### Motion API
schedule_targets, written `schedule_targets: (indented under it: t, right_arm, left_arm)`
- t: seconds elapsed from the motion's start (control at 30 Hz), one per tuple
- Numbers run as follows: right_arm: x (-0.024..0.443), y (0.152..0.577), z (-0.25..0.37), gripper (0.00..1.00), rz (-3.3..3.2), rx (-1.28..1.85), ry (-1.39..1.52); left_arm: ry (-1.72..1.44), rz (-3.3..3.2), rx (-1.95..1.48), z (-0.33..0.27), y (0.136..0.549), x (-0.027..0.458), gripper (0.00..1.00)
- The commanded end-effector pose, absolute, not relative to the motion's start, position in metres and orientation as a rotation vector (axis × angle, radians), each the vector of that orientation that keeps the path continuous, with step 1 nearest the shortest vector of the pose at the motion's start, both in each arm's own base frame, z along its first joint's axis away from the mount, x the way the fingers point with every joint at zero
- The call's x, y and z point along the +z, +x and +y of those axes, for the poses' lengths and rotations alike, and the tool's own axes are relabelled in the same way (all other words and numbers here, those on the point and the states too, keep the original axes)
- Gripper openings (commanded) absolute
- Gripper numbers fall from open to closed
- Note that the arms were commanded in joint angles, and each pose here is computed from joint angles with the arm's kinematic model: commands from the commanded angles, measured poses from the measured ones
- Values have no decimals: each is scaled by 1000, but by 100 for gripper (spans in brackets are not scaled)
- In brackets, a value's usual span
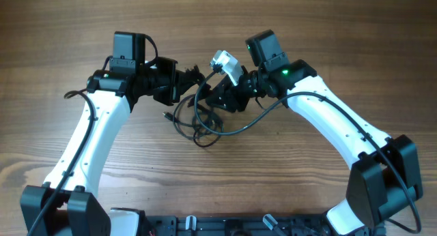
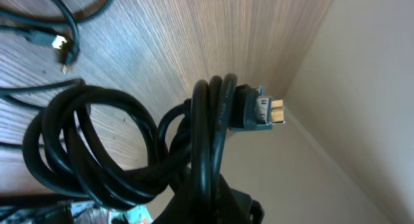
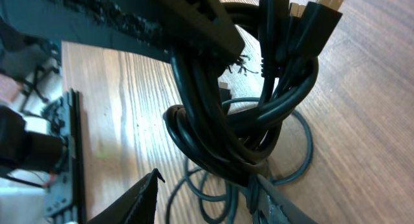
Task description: Untangle cables
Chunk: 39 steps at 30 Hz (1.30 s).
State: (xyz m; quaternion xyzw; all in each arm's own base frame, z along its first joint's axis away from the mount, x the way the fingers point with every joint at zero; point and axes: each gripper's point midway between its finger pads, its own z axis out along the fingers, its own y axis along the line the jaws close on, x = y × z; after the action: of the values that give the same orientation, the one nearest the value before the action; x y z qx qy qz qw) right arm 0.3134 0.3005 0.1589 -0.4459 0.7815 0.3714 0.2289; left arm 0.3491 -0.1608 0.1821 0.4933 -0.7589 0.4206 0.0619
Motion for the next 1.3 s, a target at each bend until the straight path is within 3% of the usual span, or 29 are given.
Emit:
schedule_targets:
  t: [0.0,0.33,0.4,0.47,0.53,0.77,0.9,1.0,1.13,1.17,1.2,1.23,1.27]
  right_arm:
    - [164,312,306,47,1982,937,-1387]
    - [148,327,324,51,1860,965,-1436]
    - [149,328,325,43,1849,961,-1435]
    - [149,327,325,20,1859,966,-1431]
    - [148,327,324,4,1958,1013,-1342]
    - [137,298,315,4,2272,1213,-1159]
    - [125,274,301,5,2439,1251,-1133]
    - [122,276,298,4,2557,1244,-1001]
    - [90,308,268,5,2916,860,-309]
    - [86,311,265,10,2926,787,-247]
    - [85,311,266,32,2928,761,-225]
    - [85,311,268,64,2923,763,-235]
    - [85,313,267,86,2924,744,-212]
  left_arm:
    - [1400,-2224,1353,-172,346,201,8]
    - [1345,-2112,1384,-182,338,212,9]
    - [1343,-2092,1395,-179,338,214,9]
    - [1347,-2060,1419,-173,340,218,8]
    - [1389,-2045,1435,-160,346,218,9]
    - [1653,-2149,1349,-121,368,195,12]
    - [2011,-2328,925,-67,361,150,14]
    - [1691,-2677,912,-72,360,149,15]
    - [838,-3146,952,-108,352,153,23]
    - [728,-3182,944,-115,349,153,23]
    - [606,-3214,942,-125,345,153,23]
    - [534,-3236,937,-132,344,153,23]
    - [506,-3249,931,-135,344,153,23]
